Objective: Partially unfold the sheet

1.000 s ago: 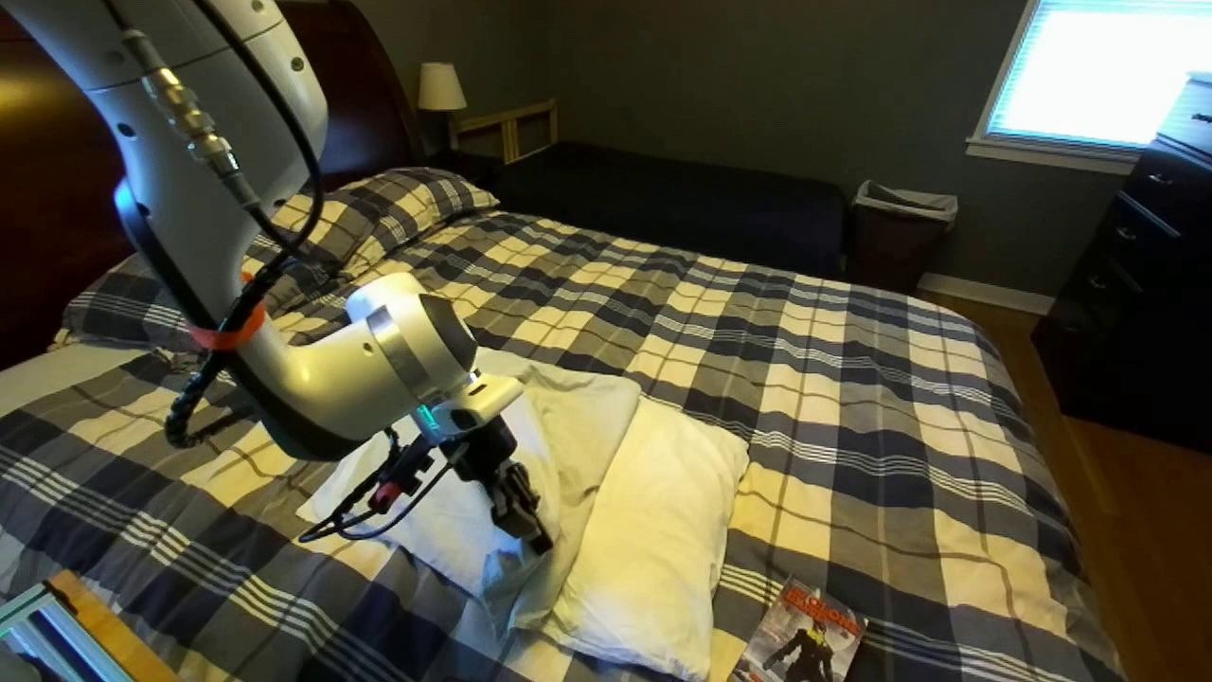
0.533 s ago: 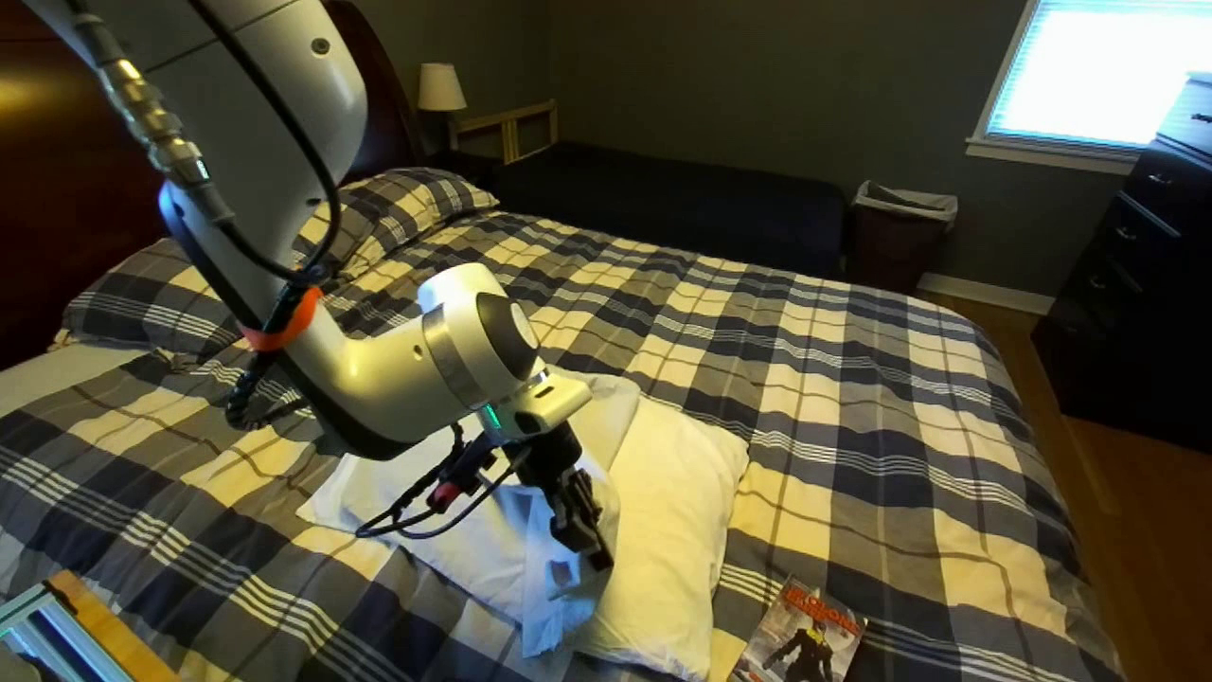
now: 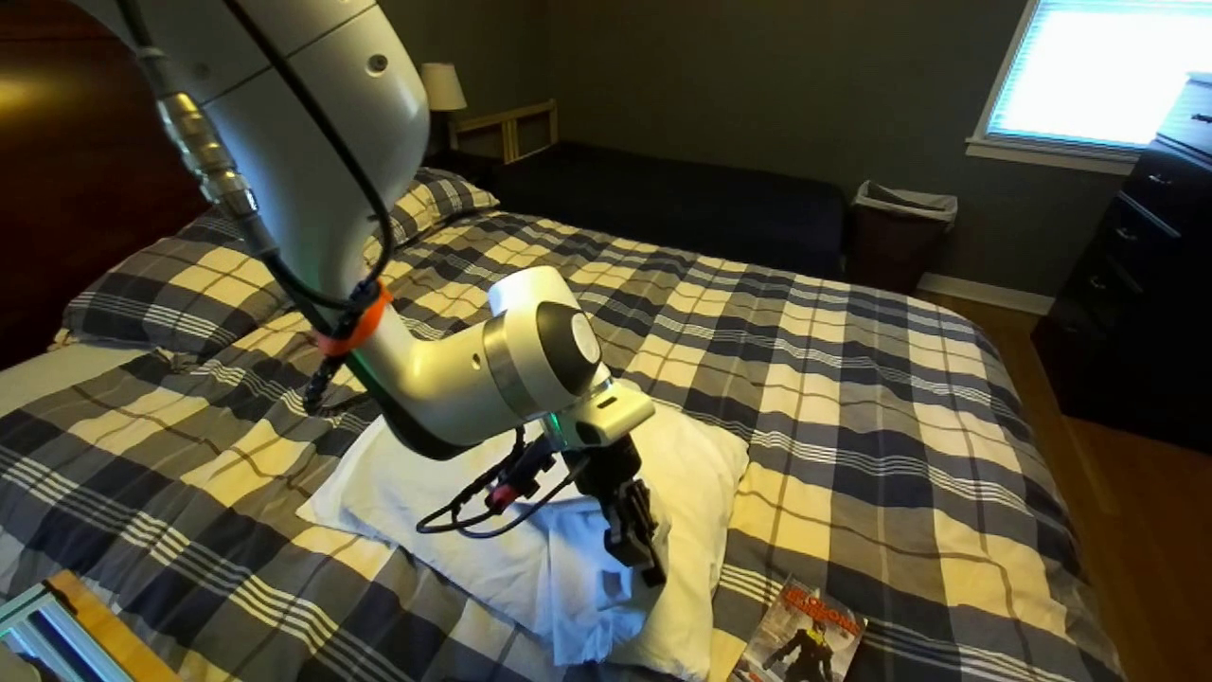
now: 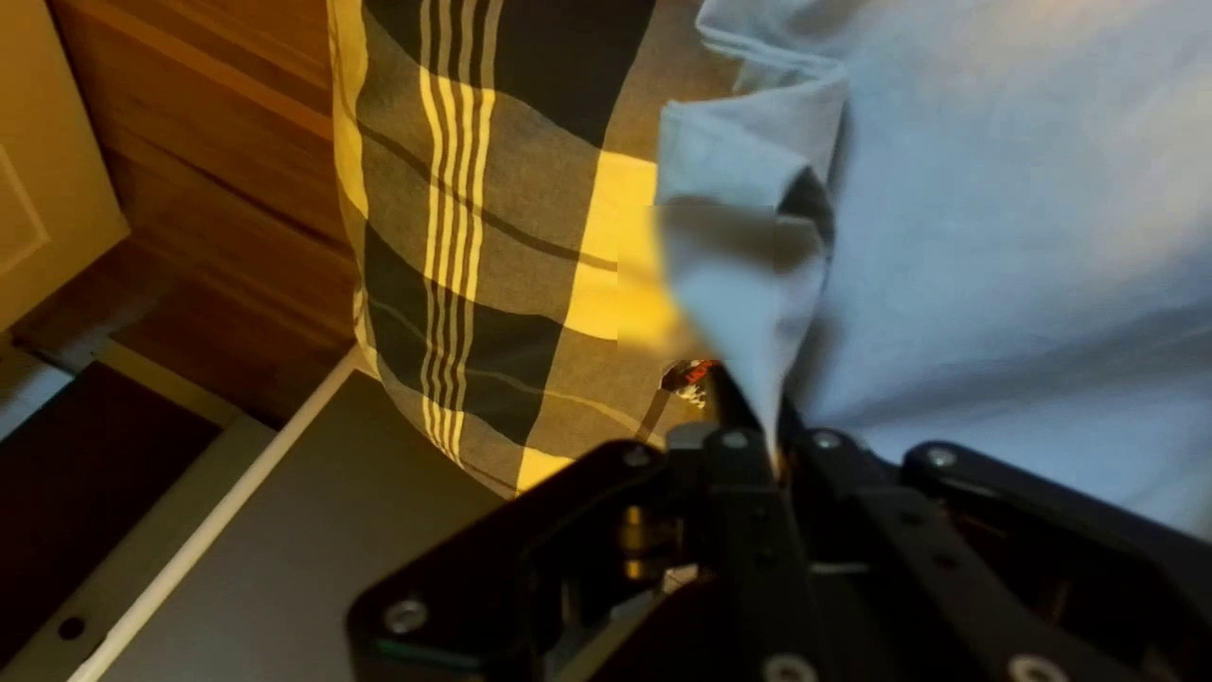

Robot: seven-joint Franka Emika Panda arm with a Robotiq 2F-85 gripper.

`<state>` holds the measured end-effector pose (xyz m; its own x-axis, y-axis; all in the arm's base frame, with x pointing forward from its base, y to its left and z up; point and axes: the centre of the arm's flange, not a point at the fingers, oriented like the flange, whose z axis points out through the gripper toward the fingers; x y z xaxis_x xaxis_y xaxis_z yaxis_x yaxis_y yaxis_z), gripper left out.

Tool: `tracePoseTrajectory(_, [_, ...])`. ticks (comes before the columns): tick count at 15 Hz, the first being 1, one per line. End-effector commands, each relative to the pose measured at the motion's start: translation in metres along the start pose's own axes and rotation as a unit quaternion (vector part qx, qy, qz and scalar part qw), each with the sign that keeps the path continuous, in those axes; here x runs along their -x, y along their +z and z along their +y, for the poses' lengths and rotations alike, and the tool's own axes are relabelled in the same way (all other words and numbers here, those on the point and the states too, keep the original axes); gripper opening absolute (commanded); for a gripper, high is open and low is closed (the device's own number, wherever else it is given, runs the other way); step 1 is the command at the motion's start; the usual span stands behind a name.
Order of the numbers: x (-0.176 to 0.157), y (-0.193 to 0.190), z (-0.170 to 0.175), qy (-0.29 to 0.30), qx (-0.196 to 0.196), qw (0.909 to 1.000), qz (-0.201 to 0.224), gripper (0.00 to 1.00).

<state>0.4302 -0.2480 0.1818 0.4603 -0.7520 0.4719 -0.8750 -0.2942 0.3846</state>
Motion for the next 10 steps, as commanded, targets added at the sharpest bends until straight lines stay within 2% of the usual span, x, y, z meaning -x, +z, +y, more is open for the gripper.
tracePoseTrajectory(1, [-0.029,0.027,-0.005,0.034,0.003,0.9992,-0.023,0.01])
tracePoseTrajectory(10, [-0.088,0.063,0.014,0.108,0.013,0.9936,-0.030,0.01])
